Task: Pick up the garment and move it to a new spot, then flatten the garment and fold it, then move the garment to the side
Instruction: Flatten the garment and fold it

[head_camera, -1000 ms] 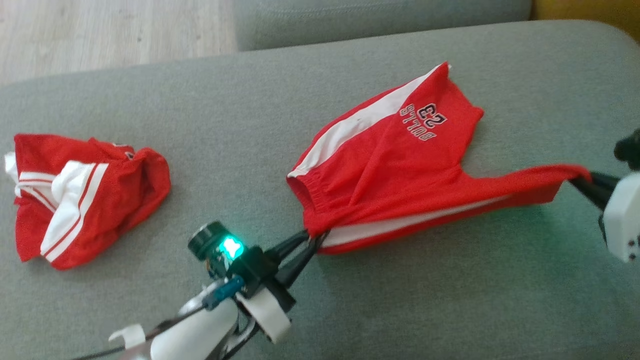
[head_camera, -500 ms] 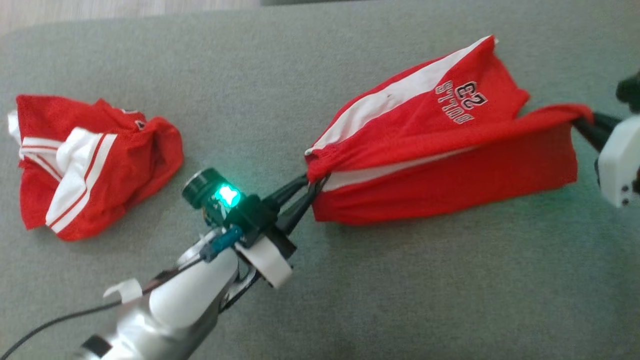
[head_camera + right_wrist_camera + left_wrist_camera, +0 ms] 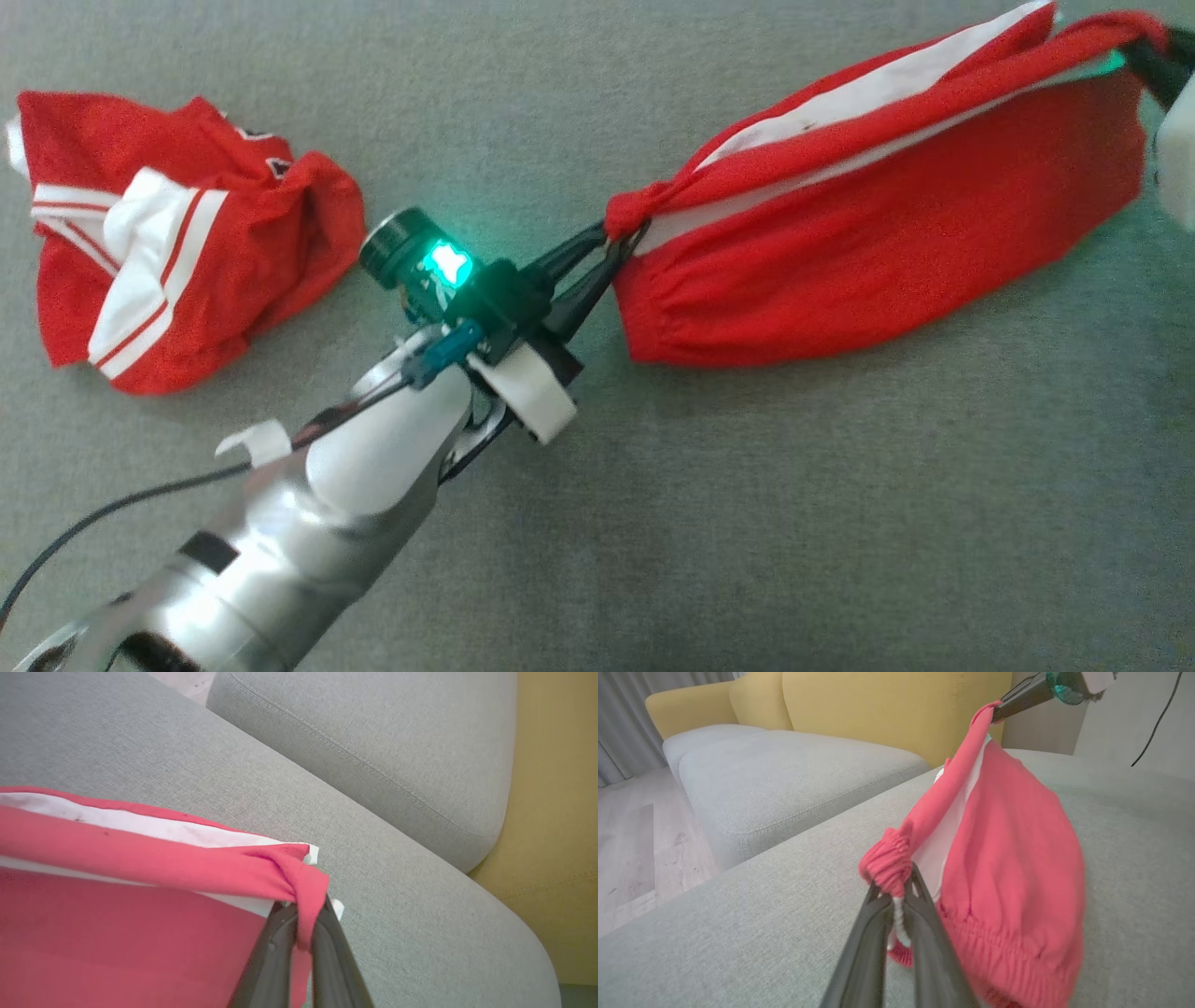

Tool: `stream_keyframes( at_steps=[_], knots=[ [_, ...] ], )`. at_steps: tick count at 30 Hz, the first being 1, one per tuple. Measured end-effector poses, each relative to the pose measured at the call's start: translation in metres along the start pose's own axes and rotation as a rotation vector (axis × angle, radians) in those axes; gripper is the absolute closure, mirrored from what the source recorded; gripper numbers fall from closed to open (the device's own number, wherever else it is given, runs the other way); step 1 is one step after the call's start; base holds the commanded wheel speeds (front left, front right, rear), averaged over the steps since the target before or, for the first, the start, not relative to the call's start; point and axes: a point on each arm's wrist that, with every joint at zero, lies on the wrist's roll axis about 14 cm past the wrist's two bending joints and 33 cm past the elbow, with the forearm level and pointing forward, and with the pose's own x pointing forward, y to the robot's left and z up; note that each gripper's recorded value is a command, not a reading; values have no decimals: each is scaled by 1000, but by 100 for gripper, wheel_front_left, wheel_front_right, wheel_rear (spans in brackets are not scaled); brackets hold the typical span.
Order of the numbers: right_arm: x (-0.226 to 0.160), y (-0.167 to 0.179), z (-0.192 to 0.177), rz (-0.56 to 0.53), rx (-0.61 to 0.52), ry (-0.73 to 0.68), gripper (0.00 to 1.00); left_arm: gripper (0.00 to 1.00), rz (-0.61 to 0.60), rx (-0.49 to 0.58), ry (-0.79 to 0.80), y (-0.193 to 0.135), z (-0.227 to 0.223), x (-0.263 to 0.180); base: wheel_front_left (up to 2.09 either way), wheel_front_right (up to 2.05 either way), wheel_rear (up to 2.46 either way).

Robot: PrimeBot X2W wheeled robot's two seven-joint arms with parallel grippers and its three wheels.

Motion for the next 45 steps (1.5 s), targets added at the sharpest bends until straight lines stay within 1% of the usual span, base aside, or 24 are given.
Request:
stream_keyframes(
  at_steps=[4, 9, 13, 14, 15, 16, 18, 22, 25, 28, 31, 33, 36, 40, 45],
  knots=[
    [23, -2, -1, 6, -11, 22, 100, 100, 22, -10, 16, 10, -6, 6, 0, 0, 0],
    [50, 5, -6, 32, -31, 37, 100, 100, 36, -30, 34, 18, -15, 12, 0, 0, 0],
    [67, 9, -7, 44, -55, 31, 100, 100, 34, -37, 61, 18, -26, 12, 0, 0, 0],
    [70, 8, -5, 43, -58, 18, 32, 100, 35, -42, 66, 17, -29, 12, 0, 0, 0],
    [73, 7, -5, 41, -62, 13, 0, 81, 36, -45, 70, 17, -30, 12, 0, 0, 0],
    [75, 6, -7, 36, -59, 22, 0, 0, 38, -48, 71, 18, -31, 12, 0, 0, 0],
    [75, 3, -14, 25, -60, 39, 0, 0, 45, -53, 65, 19, -29, 13, 0, 0, 0],
    [70, -5, -9, -6, -27, -12, 0, 0, 60, -46, 40, 24, -19, 14, 0, 0, 0],
    [61, -12, 5, -35, 11, -82, 0, 0, 85, -41, -2, 29, -3, 12, 0, 0, 0],
    [43, -25, 26, -82, 13, -197, 0, 0, 140, -44, -59, 36, 17, 6, 0, 0, 0],
    [22, -33, 56, -119, 61, -355, 0, 0, 201, -56, -107, 43, 31, -5, 0, 0, 0],
    [8, -31, 70, -130, 98, -447, 0, 0, 245, -72, -144, 47, 42, -13, 0, 0, 0],
    [-9, -23, 75, -137, 147, -517, 0, 0, 306, -101, -204, 52, 57, -25, 0, 0, 0],
    [-35, -22, 75, -175, 242, -585, 0, 0, 378, -142, -288, 58, 78, -43, 0, 0, 0],
    [-75, -14, 89, -217, 382, -747, 0, 0, 435, -188, -333, 56, 84, -63, 0, 0, 0]
  ],
)
